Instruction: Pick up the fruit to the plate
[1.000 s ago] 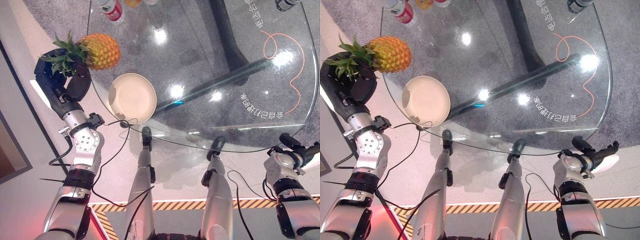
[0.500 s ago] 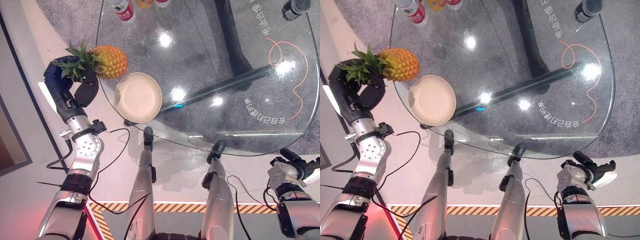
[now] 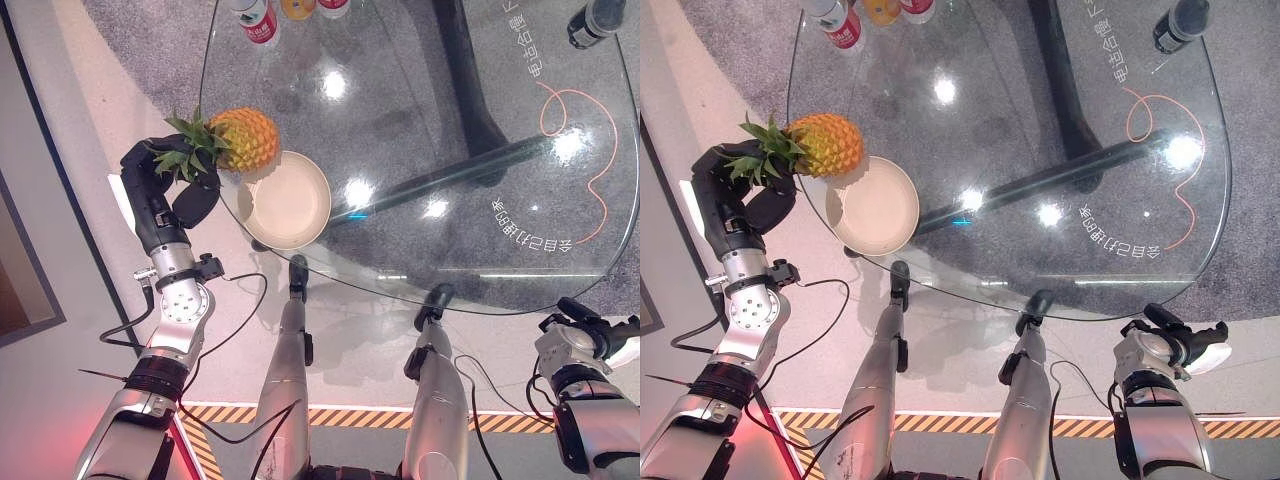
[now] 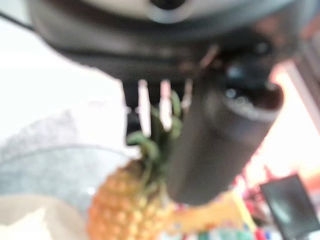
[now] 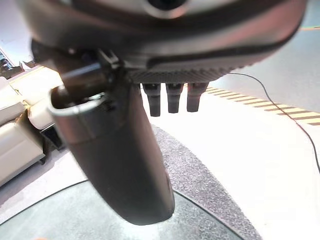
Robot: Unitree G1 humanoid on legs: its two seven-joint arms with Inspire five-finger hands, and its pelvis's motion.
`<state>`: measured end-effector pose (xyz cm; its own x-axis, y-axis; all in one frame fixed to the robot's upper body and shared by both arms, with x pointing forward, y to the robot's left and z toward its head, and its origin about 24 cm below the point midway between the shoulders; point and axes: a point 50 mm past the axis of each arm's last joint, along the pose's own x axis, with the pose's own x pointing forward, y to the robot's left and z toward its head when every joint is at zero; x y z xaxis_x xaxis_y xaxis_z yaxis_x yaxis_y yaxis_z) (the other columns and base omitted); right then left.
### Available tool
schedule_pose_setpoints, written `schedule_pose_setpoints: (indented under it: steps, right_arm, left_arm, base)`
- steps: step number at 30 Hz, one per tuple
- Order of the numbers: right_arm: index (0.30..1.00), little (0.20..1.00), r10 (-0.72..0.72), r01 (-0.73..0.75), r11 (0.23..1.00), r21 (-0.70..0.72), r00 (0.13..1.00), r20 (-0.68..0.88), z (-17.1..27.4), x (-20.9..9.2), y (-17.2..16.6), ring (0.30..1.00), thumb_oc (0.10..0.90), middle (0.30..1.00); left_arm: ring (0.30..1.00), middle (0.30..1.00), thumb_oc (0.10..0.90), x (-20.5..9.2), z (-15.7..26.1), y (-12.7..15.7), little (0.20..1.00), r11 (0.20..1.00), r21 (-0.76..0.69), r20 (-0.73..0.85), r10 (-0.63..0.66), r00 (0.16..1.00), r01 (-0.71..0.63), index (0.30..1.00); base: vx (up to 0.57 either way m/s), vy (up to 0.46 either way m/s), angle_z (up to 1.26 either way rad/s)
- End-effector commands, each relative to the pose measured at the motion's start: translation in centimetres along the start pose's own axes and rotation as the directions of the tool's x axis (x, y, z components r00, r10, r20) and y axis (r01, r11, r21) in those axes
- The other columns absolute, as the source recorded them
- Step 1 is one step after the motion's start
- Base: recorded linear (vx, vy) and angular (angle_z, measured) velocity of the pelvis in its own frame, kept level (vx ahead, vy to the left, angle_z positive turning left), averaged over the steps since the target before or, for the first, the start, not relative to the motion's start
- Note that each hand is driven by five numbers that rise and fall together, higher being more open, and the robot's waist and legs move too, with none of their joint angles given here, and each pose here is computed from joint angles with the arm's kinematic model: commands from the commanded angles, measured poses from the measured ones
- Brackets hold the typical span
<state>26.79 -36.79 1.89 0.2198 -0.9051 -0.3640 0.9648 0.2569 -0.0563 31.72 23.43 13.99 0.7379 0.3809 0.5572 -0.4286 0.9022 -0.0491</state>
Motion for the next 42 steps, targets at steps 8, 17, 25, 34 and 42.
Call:
schedule_pose_setpoints:
  steps: [8, 17, 25, 34, 42]
  right_arm:
    - [0.9, 0.9, -0.136, 0.135, 0.99, 0.032, 0.99, 0.047, 2.3, 2.4, -3.7, 0.9, 0.8, 0.9]
    - [0.9, 0.9, -0.136, 0.135, 0.991, 0.026, 0.99, 0.048, 1.9, 2.4, -3.8, 0.9, 0.8, 0.9]
    - [0.9, 0.9, -0.141, 0.141, 0.99, 0.024, 0.989, 0.041, 1.6, 2.4, -4.0, 0.9, 0.8, 0.9]
    - [0.9, 0.9, -0.143, 0.142, 0.99, 0.015, 0.989, 0.036, 0.9, 2.5, -4.5, 0.9, 0.8, 0.9]
    - [0.9, 0.9, -0.159, 0.159, 0.987, 0.02, 0.987, 0.029, 0.6, 2.7, -5.2, 0.9, 0.8, 0.9]
  left_arm:
    - [0.3, 0.3, 0.1, 2.2, 4.8, -0.7, 0.2, 0.995, -0.1, 0.269, 0.027, 0.963, 0.0, 0.3]
    - [0.3, 0.3, 0.1, 3.0, 7.7, -0.4, 0.2, 0.986, -0.163, 0.409, 0.094, 0.908, -0.029, 0.3]
    - [0.3, 0.3, 0.1, 3.2, 9.4, -0.2, 0.2, 0.98, -0.192, 0.482, 0.135, 0.866, -0.046, 0.3]
    - [0.3, 0.3, 0.1, 3.3, 10.7, -0.1, 0.2, 0.981, -0.191, 0.525, 0.128, 0.841, -0.03, 0.3]
    - [0.3, 0.3, 0.1, 2.8, 9.6, 0.4, 0.2, 0.992, -0.113, 0.481, 0.097, 0.871, -0.048, 0.3]
  base:
    - [0.0, 0.0, 0.0]
    - [0.0, 0.0, 0.0]
    - [0.0, 0.0, 0.0]
    - [0.0, 0.0, 0.0]
    - [-0.01, -0.01, 0.06]
